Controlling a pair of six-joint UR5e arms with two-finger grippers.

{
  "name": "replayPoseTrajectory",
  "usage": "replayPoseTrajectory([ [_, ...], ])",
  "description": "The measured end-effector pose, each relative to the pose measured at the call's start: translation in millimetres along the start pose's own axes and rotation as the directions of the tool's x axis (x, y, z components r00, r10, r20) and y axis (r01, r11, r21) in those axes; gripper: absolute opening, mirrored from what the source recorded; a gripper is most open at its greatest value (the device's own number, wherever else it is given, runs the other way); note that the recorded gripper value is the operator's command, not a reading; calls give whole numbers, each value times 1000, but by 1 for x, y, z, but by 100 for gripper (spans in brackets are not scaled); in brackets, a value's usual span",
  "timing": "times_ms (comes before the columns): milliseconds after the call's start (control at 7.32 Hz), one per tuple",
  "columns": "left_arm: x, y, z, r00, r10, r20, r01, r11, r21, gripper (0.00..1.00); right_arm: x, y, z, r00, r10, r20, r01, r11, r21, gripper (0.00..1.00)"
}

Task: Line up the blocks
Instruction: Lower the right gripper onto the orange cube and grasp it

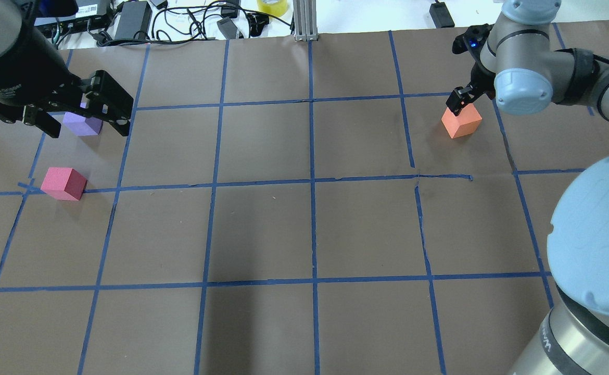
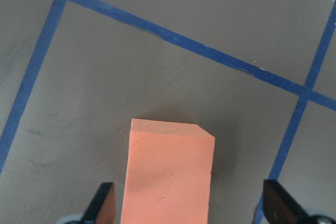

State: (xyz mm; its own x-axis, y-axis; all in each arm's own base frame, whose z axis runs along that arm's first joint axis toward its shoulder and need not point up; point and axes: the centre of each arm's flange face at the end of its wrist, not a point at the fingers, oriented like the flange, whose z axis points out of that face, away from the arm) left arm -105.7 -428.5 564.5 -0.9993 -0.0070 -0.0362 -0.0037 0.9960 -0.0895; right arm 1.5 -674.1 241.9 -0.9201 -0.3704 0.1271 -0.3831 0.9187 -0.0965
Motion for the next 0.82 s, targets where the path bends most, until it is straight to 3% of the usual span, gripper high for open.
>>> replayPoseTrajectory([
  [820,0,0,0,1000,-1,0,1,1000,0,100,-5,-3,28,998,-6,69,6,1000,2,100],
])
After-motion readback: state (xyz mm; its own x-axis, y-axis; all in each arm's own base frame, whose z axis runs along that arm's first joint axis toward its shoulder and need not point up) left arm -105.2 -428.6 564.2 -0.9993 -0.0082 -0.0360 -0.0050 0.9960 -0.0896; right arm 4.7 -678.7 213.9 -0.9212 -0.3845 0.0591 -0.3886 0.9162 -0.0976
